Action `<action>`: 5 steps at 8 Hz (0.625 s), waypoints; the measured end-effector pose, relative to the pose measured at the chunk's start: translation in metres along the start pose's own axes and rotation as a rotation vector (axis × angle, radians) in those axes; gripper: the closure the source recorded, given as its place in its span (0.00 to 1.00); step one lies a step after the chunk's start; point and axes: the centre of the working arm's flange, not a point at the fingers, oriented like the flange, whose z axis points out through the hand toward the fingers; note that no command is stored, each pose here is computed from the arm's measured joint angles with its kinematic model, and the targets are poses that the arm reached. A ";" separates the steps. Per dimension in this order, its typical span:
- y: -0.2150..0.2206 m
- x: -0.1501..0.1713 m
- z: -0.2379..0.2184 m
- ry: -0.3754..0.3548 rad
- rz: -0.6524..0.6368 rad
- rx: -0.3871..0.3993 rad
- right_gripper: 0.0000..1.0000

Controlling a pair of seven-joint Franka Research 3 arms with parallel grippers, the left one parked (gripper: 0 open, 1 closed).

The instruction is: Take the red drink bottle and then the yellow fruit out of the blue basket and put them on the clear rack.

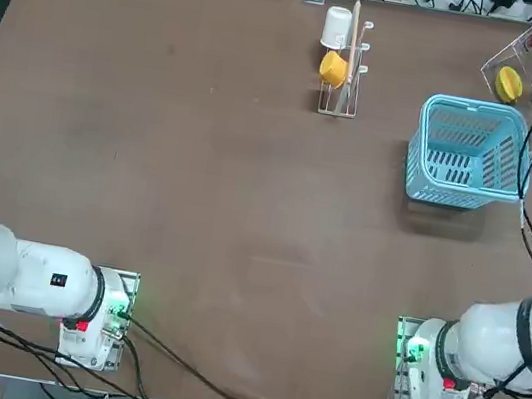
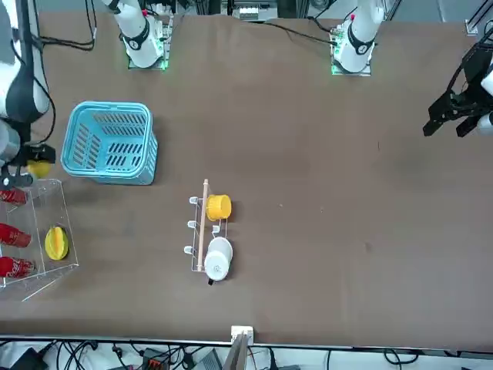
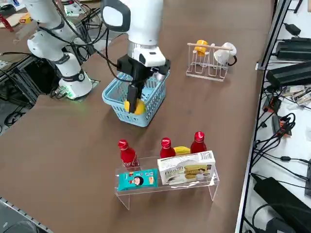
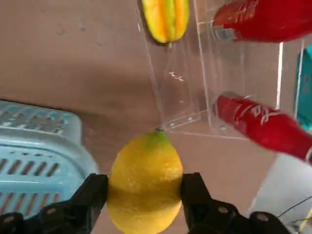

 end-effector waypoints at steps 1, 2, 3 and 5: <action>0.007 0.007 0.018 0.011 -0.036 -0.010 0.13; 0.012 0.014 0.037 0.021 -0.068 -0.018 0.13; 0.015 0.020 0.056 0.027 -0.096 -0.026 0.13; 0.013 0.030 0.087 0.006 -0.154 -0.062 0.13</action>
